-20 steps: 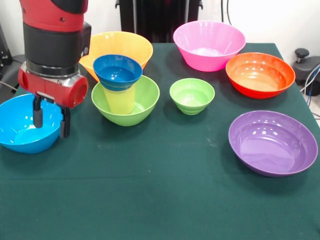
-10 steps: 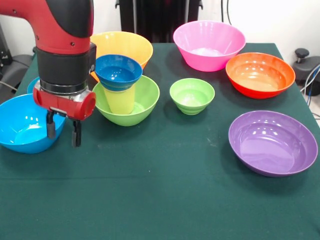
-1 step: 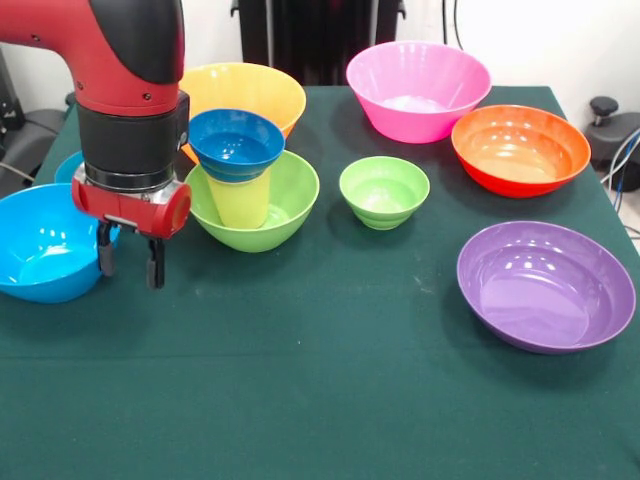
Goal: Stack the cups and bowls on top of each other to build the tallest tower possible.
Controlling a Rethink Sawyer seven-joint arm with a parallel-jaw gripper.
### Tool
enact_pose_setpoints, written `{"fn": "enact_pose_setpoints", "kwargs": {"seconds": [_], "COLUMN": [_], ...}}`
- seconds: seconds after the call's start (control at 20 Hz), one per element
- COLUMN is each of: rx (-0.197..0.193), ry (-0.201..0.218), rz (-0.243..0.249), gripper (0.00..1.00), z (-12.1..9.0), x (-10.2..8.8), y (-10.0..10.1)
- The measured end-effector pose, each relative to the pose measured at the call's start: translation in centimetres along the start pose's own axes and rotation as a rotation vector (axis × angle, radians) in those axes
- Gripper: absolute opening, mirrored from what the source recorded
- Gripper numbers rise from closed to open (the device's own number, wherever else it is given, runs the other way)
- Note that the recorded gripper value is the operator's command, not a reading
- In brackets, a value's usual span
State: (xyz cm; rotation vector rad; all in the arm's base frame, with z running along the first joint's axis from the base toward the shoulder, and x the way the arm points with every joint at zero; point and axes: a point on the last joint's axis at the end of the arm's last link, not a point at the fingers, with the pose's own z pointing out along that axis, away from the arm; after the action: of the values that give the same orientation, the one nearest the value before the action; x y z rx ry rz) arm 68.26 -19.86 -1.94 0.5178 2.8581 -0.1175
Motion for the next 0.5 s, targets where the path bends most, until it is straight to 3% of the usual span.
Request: {"fn": "enact_pose_setpoints", "kwargs": {"seconds": [0.5], "rx": [-0.001], "ry": [0.006], "rz": [-0.025], "gripper": [1.0], "z": [-0.53], "x": [0.76], "y": [0.34]}}
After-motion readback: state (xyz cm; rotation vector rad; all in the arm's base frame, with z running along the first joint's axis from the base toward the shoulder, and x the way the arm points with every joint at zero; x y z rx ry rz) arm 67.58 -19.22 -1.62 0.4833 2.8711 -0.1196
